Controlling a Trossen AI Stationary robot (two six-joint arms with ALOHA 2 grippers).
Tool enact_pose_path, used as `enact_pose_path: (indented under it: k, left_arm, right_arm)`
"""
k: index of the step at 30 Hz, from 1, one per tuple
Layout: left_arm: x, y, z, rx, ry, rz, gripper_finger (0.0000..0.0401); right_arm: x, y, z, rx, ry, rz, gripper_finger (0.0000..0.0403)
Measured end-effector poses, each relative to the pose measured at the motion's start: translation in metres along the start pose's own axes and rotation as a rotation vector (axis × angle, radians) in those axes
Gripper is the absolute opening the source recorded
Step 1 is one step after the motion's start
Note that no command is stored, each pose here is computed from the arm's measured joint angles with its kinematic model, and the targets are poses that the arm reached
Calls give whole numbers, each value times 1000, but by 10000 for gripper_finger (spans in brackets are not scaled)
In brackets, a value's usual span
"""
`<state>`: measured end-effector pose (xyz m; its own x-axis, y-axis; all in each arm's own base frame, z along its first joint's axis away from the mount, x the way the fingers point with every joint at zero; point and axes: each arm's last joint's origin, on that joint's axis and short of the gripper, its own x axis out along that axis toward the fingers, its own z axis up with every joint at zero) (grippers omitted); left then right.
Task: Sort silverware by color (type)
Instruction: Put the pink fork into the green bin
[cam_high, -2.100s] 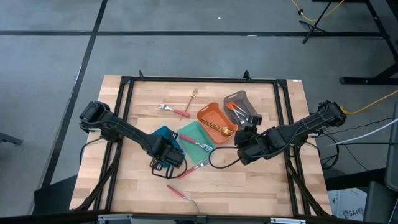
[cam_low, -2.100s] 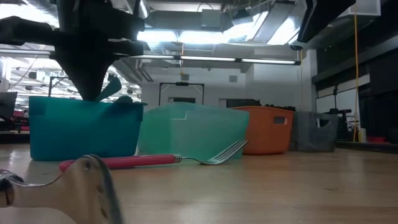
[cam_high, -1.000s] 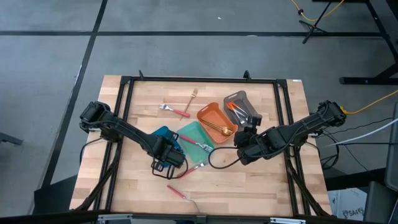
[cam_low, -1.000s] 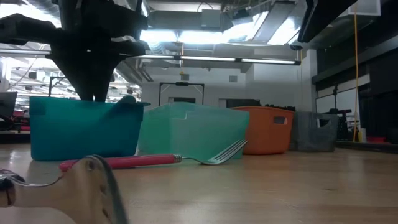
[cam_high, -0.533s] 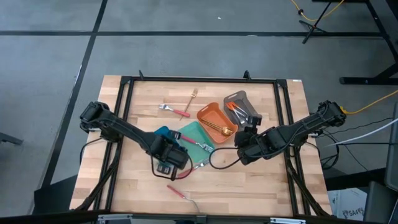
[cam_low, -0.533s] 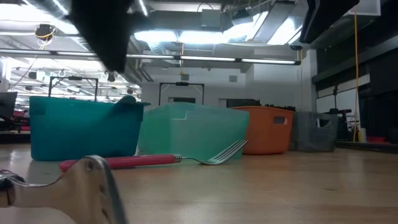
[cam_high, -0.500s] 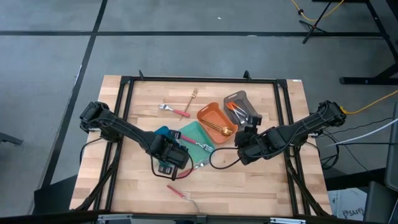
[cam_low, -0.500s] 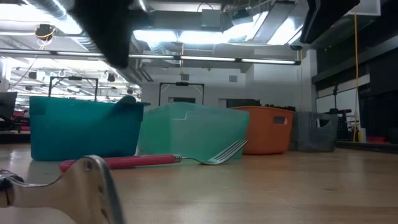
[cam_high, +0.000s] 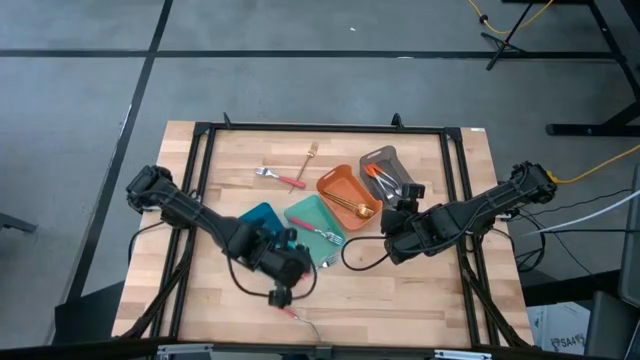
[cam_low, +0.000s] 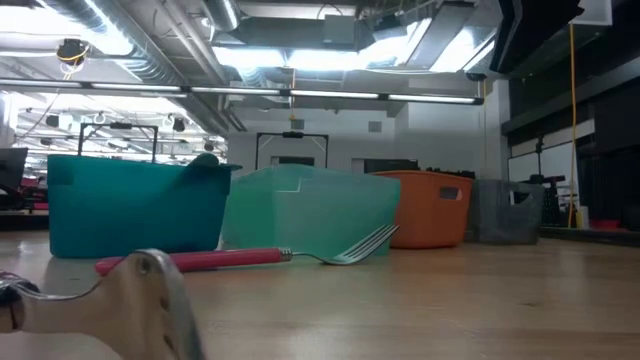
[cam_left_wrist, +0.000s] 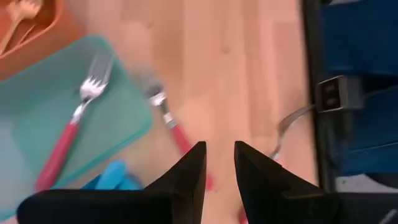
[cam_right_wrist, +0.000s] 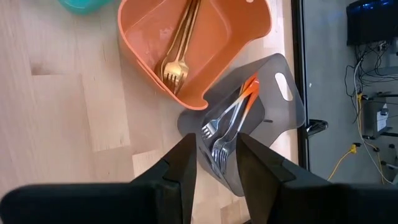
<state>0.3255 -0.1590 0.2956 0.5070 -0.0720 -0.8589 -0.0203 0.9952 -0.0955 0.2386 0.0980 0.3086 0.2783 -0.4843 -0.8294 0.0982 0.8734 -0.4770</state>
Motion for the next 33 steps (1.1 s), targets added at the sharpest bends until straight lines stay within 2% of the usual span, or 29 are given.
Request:
enact_pose_path:
  k: [7, 13, 21, 33]
  left_arm:
    - [-5, -30, -4, 48, -103, -59, 77]
    - [10, -54, -12, 92, -120, -68, 77]
    - [49, -75, -30, 151, -28, -56, 77]
    - [100, -87, -52, 199, 96, -21, 77]
  right_arm:
    - [0, 0, 0, 3, 6, 15, 106]
    - [0, 1, 0, 6, 16, 43, 106]
    - [0, 2, 0, 8, 14, 44, 106]
    - [0, 2, 0, 10, 12, 45, 106]
